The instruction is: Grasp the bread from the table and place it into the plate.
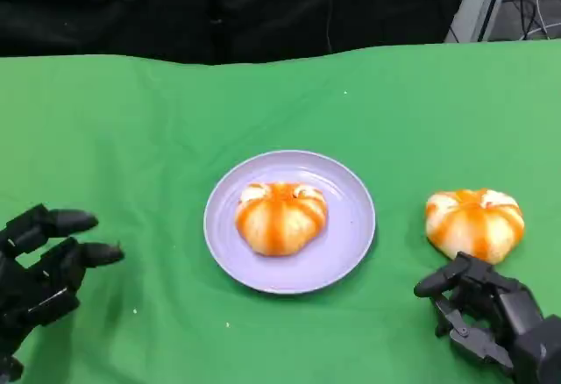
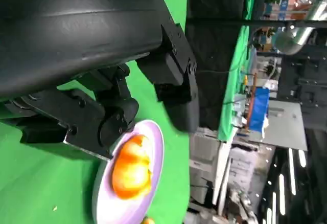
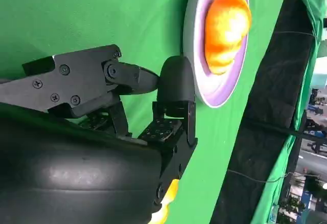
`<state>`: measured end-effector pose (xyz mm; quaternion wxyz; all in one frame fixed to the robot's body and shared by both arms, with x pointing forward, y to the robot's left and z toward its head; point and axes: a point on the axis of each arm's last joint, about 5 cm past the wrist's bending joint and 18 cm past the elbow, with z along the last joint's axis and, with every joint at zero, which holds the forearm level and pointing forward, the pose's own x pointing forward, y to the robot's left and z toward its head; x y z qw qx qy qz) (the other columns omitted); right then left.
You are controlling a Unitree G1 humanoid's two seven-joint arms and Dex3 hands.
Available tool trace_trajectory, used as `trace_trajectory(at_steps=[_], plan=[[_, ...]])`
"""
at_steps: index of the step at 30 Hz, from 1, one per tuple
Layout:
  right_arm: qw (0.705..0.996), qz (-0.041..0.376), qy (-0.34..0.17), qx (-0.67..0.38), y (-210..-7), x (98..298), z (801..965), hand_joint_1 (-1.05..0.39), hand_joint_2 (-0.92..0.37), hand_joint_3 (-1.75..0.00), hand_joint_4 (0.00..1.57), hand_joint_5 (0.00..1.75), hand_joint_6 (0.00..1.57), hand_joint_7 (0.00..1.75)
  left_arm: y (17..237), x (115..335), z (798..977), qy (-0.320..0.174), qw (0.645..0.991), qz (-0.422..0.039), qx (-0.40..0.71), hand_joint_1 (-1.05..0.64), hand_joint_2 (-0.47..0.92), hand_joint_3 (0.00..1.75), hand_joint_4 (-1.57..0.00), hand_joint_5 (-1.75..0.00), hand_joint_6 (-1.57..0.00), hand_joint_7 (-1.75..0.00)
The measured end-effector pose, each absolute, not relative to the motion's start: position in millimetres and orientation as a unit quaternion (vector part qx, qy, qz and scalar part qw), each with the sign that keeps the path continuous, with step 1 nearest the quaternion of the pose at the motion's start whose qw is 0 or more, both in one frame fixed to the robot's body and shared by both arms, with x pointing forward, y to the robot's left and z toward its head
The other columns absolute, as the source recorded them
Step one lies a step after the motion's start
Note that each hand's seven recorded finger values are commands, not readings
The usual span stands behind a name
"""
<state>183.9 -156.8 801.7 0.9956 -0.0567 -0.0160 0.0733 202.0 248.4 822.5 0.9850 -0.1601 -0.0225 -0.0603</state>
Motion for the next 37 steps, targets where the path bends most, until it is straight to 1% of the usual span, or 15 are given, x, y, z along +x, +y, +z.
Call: trace_trajectory(at_steps=[4,13,14,20,26,31,37], plan=[[0.996,0.073,-0.016,-0.057,-157.0,184.1,801.7,-0.12,-0.92,-0.5,0.67,1.71,0.74,1.17,247.7,202.4,822.7,-0.018,0.986,-0.055,-0.154,0.08,0.56,1.27,-1.03,-1.6,-0.99,-1.32],[0.996,0.073,-0.015,-0.056,-157.2,184.4,801.7,-0.11,-0.92,-0.49,0.68,1.7,0.74,1.17,247.3,202.5,822.6,-0.016,0.987,-0.048,-0.154,0.08,0.57,1.24,-1.04,-1.6,-0.99,-1.33],[0.996,0.073,-0.015,-0.056,-157.3,184.5,801.6,-0.11,-0.92,-0.49,0.68,1.7,0.74,1.17,247.3,202.5,822.6,-0.015,0.987,-0.049,-0.154,0.07,0.59,1.21,-1.04,-1.6,-0.99,-1.33],[0.996,0.072,-0.015,-0.056,-157.6,184.8,801.7,-0.12,-0.92,-0.49,0.68,1.71,0.73,1.18,247.0,202.5,822.4,-0.015,0.987,-0.05,-0.153,0.05,0.61,1.14,-1.04,-1.6,-0.98,-1.33],[0.996,0.072,-0.015,-0.054,-158.1,184.8,801.7,-0.11,-0.92,-0.49,0.66,1.72,0.73,1.19,247.0,202.4,822.1,-0.014,0.987,-0.05,-0.154,0.05,0.63,1.12,-1.04,-1.61,-0.97,-1.34],[0.996,0.071,-0.014,-0.053,-158.5,184.8,801.7,-0.13,-0.92,-0.49,0.66,1.72,0.72,1.18,246.9,201.9,821.3,-0.011,0.987,-0.05,-0.154,0.05,0.61,1.14,-1.04,-1.62,-0.98,-1.35],[0.996,0.071,-0.014,-0.053,-158.5,184.9,801.7,-0.11,-0.92,-0.5,0.66,1.71,0.73,1.19,246.8,201.9,821.0,-0.008,0.987,-0.052,-0.151,0.06,0.63,1.13,-1.03,-1.62,-0.97,-1.34]])
